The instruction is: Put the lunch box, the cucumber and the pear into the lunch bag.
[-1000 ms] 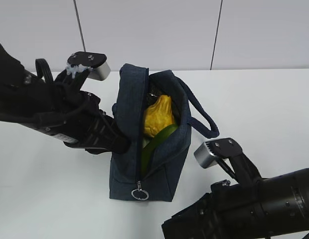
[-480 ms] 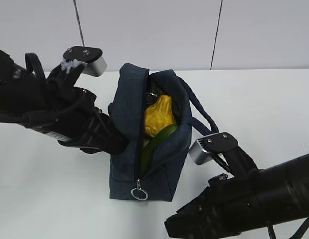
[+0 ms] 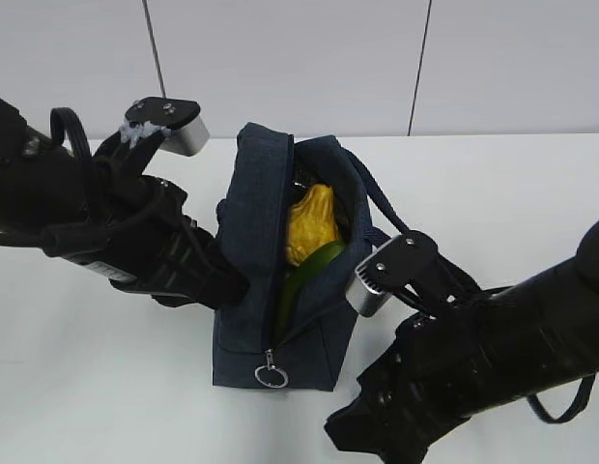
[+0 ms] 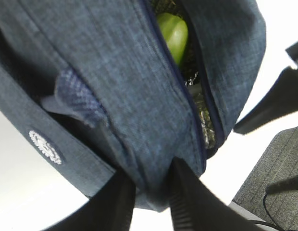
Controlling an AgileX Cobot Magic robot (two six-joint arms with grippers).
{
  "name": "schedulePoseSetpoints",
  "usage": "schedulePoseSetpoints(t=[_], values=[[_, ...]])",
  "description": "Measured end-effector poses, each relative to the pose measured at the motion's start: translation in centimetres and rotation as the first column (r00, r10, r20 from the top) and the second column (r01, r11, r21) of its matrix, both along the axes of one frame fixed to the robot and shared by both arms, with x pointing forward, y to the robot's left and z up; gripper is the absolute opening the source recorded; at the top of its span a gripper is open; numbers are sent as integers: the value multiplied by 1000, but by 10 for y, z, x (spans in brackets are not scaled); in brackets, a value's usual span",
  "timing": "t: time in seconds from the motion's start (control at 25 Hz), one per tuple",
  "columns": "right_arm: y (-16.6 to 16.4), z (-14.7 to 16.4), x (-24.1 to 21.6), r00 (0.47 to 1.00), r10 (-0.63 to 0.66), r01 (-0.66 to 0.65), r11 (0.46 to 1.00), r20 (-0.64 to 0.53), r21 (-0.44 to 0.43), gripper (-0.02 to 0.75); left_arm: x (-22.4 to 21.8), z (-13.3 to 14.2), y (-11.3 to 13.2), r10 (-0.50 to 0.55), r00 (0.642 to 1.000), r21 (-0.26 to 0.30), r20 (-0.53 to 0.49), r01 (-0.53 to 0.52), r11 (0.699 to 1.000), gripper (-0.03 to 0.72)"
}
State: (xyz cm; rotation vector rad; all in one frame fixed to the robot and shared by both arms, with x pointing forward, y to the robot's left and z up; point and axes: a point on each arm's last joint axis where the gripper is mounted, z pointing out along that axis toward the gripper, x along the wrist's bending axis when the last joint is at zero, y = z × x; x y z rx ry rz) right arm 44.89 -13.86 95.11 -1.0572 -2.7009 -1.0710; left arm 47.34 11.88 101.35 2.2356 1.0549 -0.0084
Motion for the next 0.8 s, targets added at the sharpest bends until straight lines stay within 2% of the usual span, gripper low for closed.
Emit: schedulePoseSetpoints(t=[0.08, 0.24, 0.36, 0.44, 0.56, 0.8], values=[[-4, 3, 3, 1000, 21, -19, 996, 20, -88, 508, 0, 0, 0, 0, 1000, 0, 0, 0, 1000, 133], [-12, 12, 14, 999, -41, 40, 967, 3, -250, 508, 0, 0, 0, 0, 1000, 0, 0, 0, 1000, 133], [-26, 17, 21, 995, -100, 94, 898, 10, -429, 508, 0, 0, 0, 0, 1000, 0, 0, 0, 1000, 133], [-34, 21, 25, 984, -176, 161, 847, 20, -507, 508, 0, 0, 0, 0, 1000, 0, 0, 0, 1000, 132], [-36, 24, 26, 970, -242, 228, 837, 38, -498, 505, 0, 0, 0, 0, 1000, 0, 0, 0, 1000, 131], [-25, 37, 21, 960, -258, 281, 902, 113, -327, 424, 0, 0, 0, 0, 1000, 1, 0, 0, 1000, 130]])
